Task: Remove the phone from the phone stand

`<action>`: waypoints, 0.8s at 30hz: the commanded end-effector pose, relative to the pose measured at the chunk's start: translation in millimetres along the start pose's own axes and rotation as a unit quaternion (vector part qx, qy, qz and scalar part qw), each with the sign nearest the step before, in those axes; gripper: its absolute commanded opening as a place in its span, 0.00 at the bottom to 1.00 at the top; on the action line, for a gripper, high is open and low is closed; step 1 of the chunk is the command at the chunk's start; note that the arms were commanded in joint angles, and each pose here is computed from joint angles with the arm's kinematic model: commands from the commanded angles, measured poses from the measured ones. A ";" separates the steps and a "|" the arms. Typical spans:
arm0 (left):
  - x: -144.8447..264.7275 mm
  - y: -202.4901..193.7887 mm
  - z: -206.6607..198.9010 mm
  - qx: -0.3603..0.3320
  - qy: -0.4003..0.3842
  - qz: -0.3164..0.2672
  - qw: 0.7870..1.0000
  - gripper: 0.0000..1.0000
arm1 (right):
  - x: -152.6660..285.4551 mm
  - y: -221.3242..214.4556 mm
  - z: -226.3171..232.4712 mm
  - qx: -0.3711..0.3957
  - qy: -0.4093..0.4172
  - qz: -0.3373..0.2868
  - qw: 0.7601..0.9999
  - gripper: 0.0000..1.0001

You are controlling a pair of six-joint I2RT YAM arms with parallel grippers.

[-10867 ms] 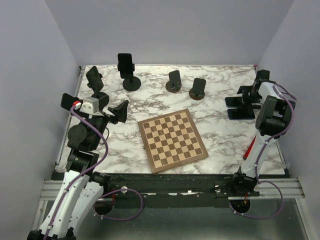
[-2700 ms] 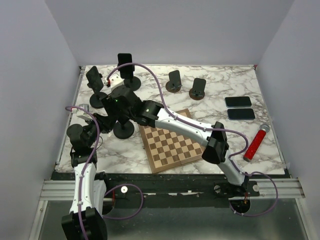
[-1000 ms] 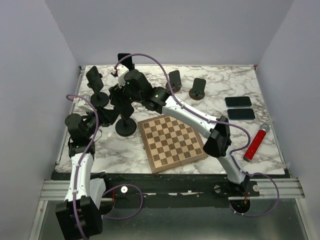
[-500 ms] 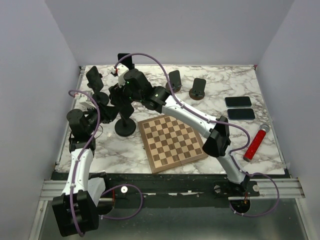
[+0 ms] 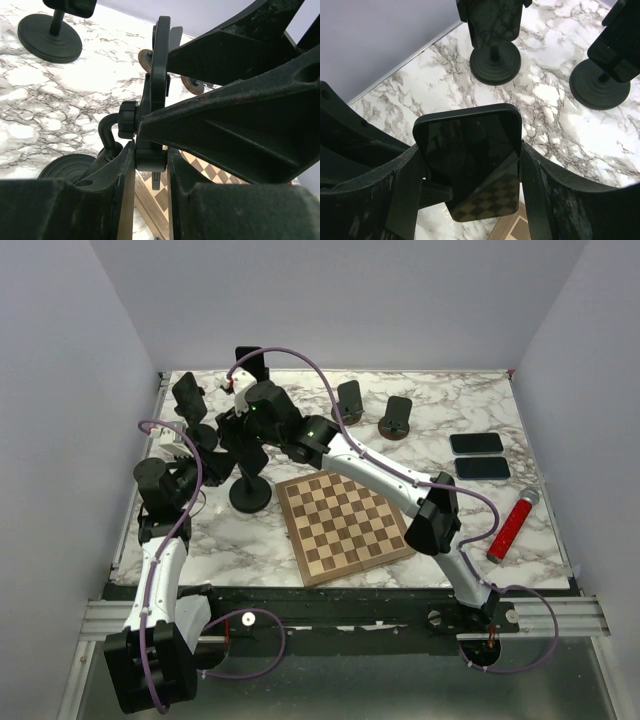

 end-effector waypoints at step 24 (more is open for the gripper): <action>16.5 -18.7 0.8 -0.036 -0.022 0.055 0.998 0.00 | -16.5 -15.5 -120.7 0.009 -0.089 -0.076 0.993 0.01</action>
Point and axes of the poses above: each gripper's point midway between its finger pads, its own x axis back along the fingers, its own z axis along the line the jaws close on, y = z × x, the point moved 7 cm from there along x, back along the fingers, and after that the axes turned 10 degrees about x, right-handed, at the moved point
